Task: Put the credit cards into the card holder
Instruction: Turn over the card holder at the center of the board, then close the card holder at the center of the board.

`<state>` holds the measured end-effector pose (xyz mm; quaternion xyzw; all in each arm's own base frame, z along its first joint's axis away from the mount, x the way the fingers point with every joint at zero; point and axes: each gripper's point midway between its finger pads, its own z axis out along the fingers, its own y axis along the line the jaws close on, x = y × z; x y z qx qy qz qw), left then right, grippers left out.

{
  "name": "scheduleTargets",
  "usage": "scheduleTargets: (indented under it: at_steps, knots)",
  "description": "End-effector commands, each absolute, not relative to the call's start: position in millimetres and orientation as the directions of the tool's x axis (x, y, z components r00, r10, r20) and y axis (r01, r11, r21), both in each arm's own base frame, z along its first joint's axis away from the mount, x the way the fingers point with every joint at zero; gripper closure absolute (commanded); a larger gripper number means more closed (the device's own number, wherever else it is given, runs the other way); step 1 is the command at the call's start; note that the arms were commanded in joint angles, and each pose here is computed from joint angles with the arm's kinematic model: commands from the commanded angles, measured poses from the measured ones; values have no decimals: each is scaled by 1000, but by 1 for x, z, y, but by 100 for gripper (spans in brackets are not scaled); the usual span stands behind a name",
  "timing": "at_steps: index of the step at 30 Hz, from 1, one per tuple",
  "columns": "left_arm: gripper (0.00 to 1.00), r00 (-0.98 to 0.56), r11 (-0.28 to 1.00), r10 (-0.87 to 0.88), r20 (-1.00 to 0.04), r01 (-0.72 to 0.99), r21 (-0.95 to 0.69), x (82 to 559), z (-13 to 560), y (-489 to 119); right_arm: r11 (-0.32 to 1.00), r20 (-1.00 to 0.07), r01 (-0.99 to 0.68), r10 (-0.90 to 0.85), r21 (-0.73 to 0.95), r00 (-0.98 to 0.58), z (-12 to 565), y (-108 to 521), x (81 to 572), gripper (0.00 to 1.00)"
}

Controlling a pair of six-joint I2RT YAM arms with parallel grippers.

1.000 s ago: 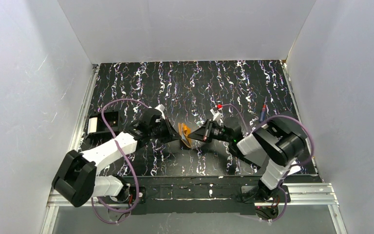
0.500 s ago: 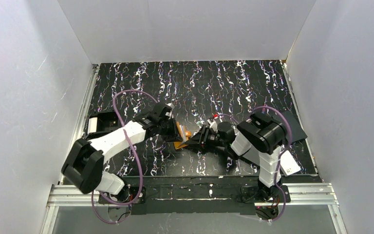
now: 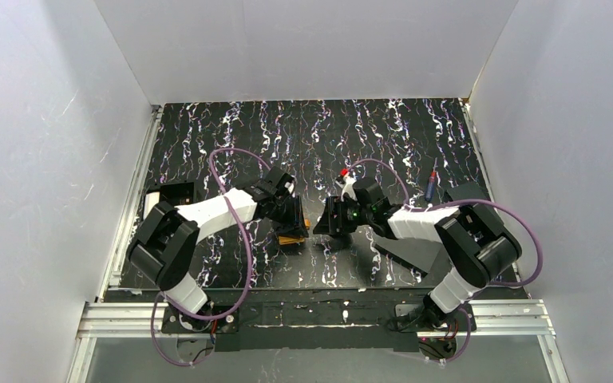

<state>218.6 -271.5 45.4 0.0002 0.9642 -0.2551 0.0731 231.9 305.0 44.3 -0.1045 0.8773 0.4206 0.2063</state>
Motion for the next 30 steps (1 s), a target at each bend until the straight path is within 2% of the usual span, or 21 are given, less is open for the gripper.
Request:
scheduleTargets:
  at_steps: [1,3,5,7,10,14,19,22,30]
  knots:
    - [62,-984,850,-5,-180,90,-519,206,81,-263,574,-645,-614,-185,542,-742,62,300,236,30]
    - [53,-980,848,-6,-201,102,-520,206,95,-255,492,-762,-724,-169,484,-625,76,308,240,29]
    - [51,-979,842,-19,-202,93,-531,207,105,-246,482,-845,-792,-172,376,-506,83,309,254,27]
    - [51,-978,828,-50,-203,73,-556,211,112,-238,418,-881,-862,-238,287,-409,85,314,257,25]
    - [57,-981,783,-96,-168,30,-621,214,111,-233,376,-908,-908,-289,185,-305,80,317,264,25]
    - [67,-981,722,-142,-134,-10,-692,228,105,-239,274,-960,-954,-216,118,-181,89,327,254,27]
    - [78,-988,648,-143,-60,-48,-760,237,87,-259,182,-962,-979,-236,96,-138,77,341,249,30]
    - [79,-989,642,-140,-39,-61,-765,237,76,-261,154,-966,-984,-225,92,-125,72,346,248,32]
    - [82,-991,739,-136,-10,-95,-667,222,39,-238,115,-966,-993,-250,42,-70,59,351,247,33]
